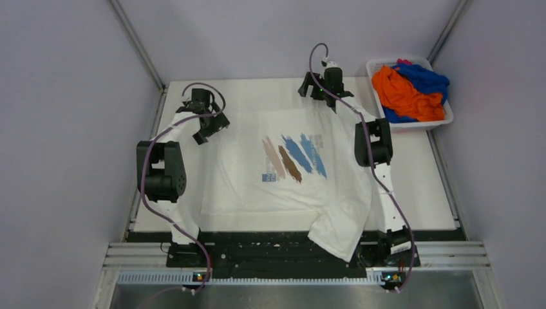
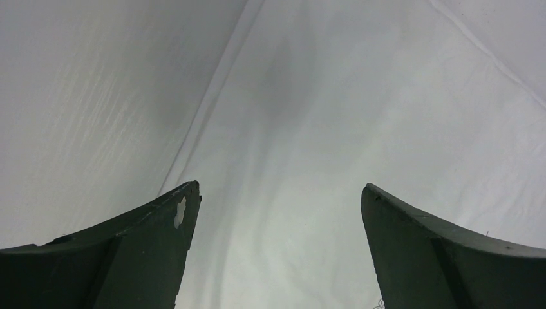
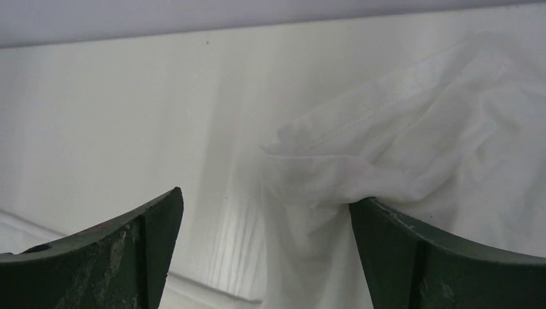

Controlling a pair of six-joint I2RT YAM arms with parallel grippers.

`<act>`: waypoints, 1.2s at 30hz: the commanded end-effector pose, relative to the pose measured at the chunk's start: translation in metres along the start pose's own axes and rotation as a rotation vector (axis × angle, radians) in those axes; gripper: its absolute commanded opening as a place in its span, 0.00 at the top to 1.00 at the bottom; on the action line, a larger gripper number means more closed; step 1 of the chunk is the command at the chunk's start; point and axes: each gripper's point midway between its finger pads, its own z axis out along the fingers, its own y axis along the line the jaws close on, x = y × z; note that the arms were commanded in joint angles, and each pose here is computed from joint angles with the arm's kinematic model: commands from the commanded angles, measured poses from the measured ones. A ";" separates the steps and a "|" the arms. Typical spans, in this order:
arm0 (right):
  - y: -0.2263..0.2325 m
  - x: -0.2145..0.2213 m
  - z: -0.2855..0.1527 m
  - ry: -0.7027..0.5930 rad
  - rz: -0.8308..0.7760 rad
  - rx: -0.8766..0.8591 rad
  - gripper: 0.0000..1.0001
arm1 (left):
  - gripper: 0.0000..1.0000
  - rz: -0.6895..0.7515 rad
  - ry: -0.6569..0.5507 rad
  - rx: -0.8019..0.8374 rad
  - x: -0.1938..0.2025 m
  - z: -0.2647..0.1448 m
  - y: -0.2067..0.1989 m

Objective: Fold and stack the t-shirts
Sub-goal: Flatten out the tshirt

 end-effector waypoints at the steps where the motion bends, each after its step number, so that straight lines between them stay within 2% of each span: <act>1: 0.018 -0.027 0.020 -0.119 0.009 -0.065 0.01 | 0.01 0.001 -0.045 0.034 -0.013 -0.005 -0.009; 7: 0.046 -0.069 0.028 -0.338 -0.013 -0.210 0.01 | 0.01 0.004 -0.045 0.028 -0.014 -0.004 -0.010; 11: 0.058 -0.110 0.014 -0.472 -0.077 -0.221 0.01 | 0.01 0.004 -0.048 0.026 -0.015 -0.006 -0.010; 14: 0.061 -0.135 -0.002 -0.490 -0.154 -0.171 0.01 | 0.01 0.001 -0.052 0.033 -0.016 -0.010 -0.010; 16: 0.050 -0.137 -0.013 -0.426 -0.160 -0.071 0.01 | 0.01 -0.004 -0.049 0.040 -0.014 -0.015 -0.011; 19: 0.029 -0.118 -0.045 -0.282 -0.149 0.073 0.01 | 0.01 -0.007 -0.058 0.042 -0.010 -0.026 -0.008; 21: 0.025 -0.110 -0.087 -0.244 -0.125 0.136 0.01 | 0.01 -0.024 -0.069 0.043 -0.004 -0.038 -0.003; 26: 0.030 -0.072 -0.187 -0.244 -0.010 0.143 0.01 | 0.01 -0.087 -0.046 -0.002 0.023 -0.068 0.023; 31: 0.014 0.003 -0.263 -0.161 0.110 0.196 0.01 | 0.01 -0.155 0.027 -0.097 0.083 -0.092 0.068; 33: 0.008 0.041 -0.281 -0.110 0.139 0.194 0.01 | 0.01 -0.167 0.056 -0.133 0.111 -0.101 0.087; 36: 0.015 0.070 -0.297 -0.075 0.146 0.122 0.01 | 0.02 -0.181 0.091 -0.118 0.143 -0.111 0.098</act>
